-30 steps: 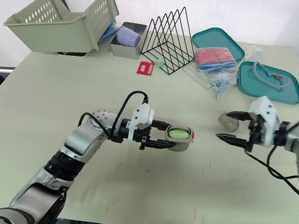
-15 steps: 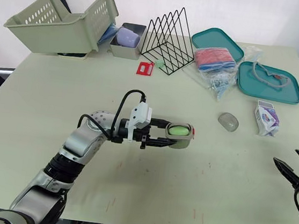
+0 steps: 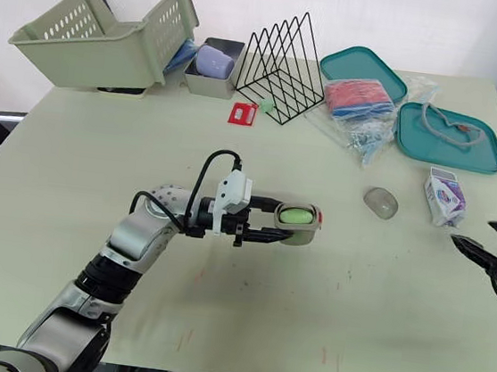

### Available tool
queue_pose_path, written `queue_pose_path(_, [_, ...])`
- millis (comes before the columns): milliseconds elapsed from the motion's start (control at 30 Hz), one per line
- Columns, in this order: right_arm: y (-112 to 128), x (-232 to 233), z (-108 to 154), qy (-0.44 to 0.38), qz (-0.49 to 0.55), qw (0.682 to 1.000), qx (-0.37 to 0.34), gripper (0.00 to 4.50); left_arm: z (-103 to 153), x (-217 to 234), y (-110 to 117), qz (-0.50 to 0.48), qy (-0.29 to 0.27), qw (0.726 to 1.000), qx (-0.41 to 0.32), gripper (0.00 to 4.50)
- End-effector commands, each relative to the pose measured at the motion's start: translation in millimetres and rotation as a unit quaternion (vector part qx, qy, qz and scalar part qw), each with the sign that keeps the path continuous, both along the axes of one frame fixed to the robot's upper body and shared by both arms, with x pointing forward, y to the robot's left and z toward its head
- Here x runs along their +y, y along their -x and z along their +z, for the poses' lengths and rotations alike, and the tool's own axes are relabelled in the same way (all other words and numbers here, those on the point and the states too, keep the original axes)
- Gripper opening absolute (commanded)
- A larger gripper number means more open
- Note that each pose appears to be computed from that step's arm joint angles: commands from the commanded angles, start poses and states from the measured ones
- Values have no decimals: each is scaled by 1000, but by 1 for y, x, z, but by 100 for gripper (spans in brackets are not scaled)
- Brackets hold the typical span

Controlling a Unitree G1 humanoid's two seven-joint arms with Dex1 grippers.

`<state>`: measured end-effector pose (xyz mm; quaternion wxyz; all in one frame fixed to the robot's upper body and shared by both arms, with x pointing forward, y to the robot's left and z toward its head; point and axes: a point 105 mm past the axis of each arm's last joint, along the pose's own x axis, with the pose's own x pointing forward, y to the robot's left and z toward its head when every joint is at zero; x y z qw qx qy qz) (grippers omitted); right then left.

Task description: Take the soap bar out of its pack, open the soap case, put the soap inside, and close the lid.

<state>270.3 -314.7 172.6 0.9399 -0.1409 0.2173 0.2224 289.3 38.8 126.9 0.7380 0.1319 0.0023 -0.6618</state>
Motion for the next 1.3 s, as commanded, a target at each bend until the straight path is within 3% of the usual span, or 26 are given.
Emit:
queue_pose_path(33, [-11, 21, 11, 27, 29, 999, 31, 448, 11, -5, 1, -9, 14, 1000, -26, 202])
queue_pose_path(200, [-34, 30, 22, 86, 23, 989, 120, 448, 12, -8, 0, -7, 18, 999, -31, 202])
queue_pose_path(333, [-54, 39, 29, 97, 41, 983, 149, 448, 11, -11, 0, -6, 20, 999, -33, 202])
queue_pose_path(533, [-77, 60, 15, 111, 79, 968, 209, 448, 13, -19, -3, -1, 28, 999, -40, 202])
queue_pose_path(700, [-91, 68, 2, 147, 97, 959, 223, 448, 17, -24, -5, 0, 32, 998, -47, 202])
queue_pose_path(1233, [-112, 92, -16, 152, 110, 952, 242, 448, 15, -24, -3, 2, 26, 999, -45, 202])
queue_pose_path(1300, [-113, 91, -18, 155, 104, 951, 245, 408, 14, -24, -3, 3, 25, 999, -45, 202])
